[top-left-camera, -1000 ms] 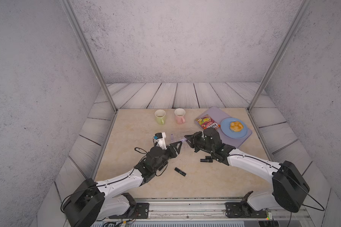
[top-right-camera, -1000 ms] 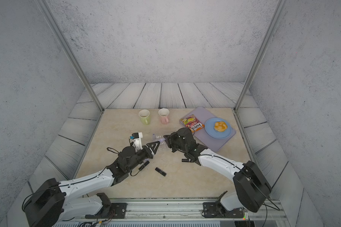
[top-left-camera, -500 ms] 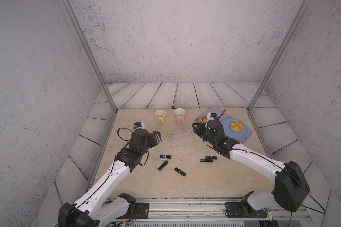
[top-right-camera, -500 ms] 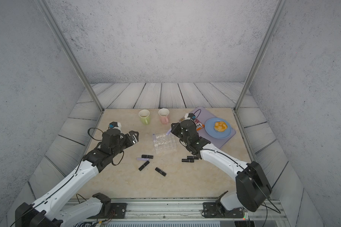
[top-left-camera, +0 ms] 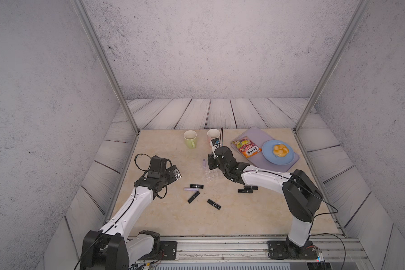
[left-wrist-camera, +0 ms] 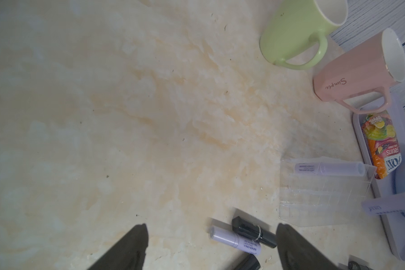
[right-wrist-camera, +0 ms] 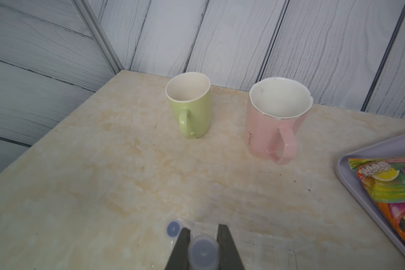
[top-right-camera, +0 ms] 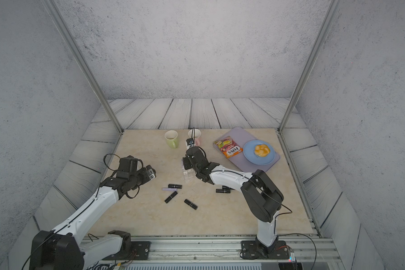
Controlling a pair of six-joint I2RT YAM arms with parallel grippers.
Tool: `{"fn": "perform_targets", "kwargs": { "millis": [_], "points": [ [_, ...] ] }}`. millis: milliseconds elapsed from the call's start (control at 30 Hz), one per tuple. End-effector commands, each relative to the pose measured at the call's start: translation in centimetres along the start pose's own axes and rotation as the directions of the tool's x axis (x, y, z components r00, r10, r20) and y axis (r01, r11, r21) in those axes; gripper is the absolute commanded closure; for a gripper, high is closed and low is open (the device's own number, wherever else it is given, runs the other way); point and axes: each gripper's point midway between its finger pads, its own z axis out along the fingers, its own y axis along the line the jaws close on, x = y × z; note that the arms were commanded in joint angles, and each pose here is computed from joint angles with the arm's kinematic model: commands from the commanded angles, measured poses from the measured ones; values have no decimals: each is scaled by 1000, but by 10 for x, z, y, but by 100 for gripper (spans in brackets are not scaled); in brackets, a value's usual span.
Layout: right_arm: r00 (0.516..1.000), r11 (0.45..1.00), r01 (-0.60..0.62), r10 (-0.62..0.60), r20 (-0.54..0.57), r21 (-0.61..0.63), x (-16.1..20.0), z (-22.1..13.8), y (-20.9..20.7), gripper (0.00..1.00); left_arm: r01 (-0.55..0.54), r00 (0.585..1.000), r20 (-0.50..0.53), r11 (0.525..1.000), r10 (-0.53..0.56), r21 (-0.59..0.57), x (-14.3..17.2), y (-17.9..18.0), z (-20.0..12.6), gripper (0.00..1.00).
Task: Arrange the lipsticks in the organizer
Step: Place the lipstick in the storage box.
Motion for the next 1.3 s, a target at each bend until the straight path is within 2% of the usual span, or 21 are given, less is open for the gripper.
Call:
{"fn": "perform_targets", "kwargs": {
  "millis": [0, 467, 1033, 1167, 1267],
  "points": [
    [997, 999, 37, -39, 62, 19, -16, 10, 0, 98, 16, 1000, -28, 998, -14, 53, 3, -8, 3, 9],
    [995, 1000, 10, -12, 98, 21, -18, 33, 5, 99, 35, 999, -44, 996, -32, 76, 5, -8, 8, 11],
    [997, 998, -34, 30, 68, 57, 14, 51, -4, 98, 31, 999, -43, 995, -27, 90, 6, -9, 8, 14],
    [996, 997, -51, 47, 73, 59, 20, 53, -7, 92, 31, 999, -47, 994, -27, 100, 6, -11, 7, 16],
    [995, 996, -62, 56, 87, 64, 19, 49, -9, 80, 26, 998, -52, 994, -21, 102, 5, -13, 3, 16]
  ]
}}
